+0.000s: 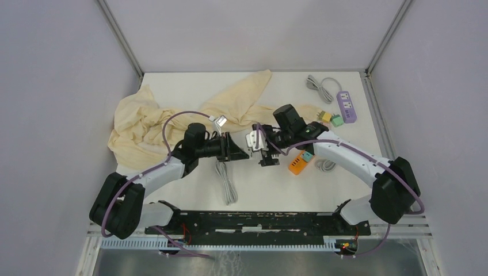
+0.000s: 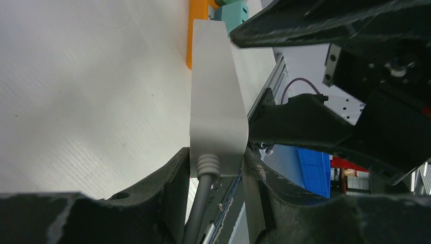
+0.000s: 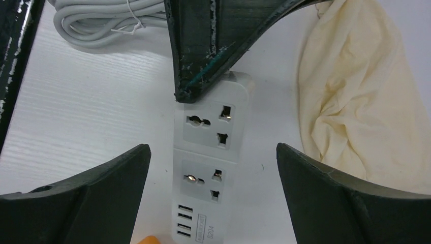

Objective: Pull the plug off the socket

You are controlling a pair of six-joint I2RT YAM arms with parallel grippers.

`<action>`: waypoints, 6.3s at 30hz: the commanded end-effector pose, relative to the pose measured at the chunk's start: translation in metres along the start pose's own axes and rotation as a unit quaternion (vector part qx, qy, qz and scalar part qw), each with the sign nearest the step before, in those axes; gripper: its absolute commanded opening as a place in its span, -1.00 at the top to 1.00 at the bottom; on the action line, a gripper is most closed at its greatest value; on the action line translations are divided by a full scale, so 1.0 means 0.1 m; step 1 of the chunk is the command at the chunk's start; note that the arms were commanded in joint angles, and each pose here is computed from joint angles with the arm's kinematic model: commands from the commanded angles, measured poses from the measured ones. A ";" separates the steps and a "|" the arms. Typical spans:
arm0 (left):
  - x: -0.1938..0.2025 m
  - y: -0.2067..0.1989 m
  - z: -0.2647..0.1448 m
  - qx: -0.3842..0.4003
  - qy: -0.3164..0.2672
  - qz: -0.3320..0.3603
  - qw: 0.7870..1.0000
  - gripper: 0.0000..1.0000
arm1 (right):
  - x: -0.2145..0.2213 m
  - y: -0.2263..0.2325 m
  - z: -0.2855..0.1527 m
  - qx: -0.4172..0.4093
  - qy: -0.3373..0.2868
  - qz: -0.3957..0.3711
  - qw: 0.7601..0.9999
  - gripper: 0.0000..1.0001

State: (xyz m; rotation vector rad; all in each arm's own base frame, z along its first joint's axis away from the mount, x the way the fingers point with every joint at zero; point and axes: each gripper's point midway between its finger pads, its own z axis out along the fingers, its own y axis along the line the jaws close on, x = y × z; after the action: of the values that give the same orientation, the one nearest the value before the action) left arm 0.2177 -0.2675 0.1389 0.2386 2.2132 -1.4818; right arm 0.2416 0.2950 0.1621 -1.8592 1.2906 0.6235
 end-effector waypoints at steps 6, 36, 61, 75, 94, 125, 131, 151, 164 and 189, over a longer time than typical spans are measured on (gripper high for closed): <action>-0.33 -0.43 0.00 0.066 -0.034 0.026 0.997 0.94 | 0.18 -0.12 0.29 0.042 0.074 -0.054 0.995 -0.67; -1.18 -0.18 -1.20 -0.267 -0.278 0.245 0.890 -0.98 | 0.43 -0.96 -0.35 0.177 -0.001 0.183 0.967 1.00; -0.93 -0.06 -1.54 -0.318 -0.272 0.272 0.867 -0.97 | 2.16 -2.31 -1.45 0.561 0.067 0.489 0.664 0.96; -0.92 -0.01 -1.51 -0.322 -0.262 0.269 0.869 -0.97 | 2.74 -2.11 -1.09 0.511 0.125 0.533 0.662 -0.27; -0.79 -0.24 -1.26 -0.225 -0.241 0.284 0.900 -0.99 | 0.79 -1.46 -1.69 0.237 -0.049 0.367 0.898 -0.67; 0.15 -0.63 1.15 -0.149 -0.162 0.413 0.884 -0.99 | 0.06 -0.81 -1.94 0.228 -0.156 0.381 0.882 -0.99; 0.23 -0.38 1.65 -0.212 -0.091 0.418 0.879 -0.99 | 0.12 -0.83 -1.94 0.233 -0.148 0.386 0.880 -0.99; 0.54 -0.12 2.32 -0.262 0.028 0.371 0.891 -0.77 | 0.23 -0.86 -1.92 0.238 -0.140 0.397 0.875 -0.99; 0.59 -0.02 2.40 -0.271 0.052 0.388 0.880 -0.34 | 0.27 -0.86 -1.93 0.240 -0.140 0.400 0.873 -0.99; 1.05 0.26 0.71 -0.153 0.096 0.533 0.827 0.69 | 0.24 -0.61 -1.69 0.163 -0.171 0.331 0.914 -1.00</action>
State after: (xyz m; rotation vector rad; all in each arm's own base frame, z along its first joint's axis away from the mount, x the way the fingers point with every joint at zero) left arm 0.1646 -0.3414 0.0315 1.2401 1.9703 -0.4048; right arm 0.3160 0.1419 0.2615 -0.8033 1.7999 0.9007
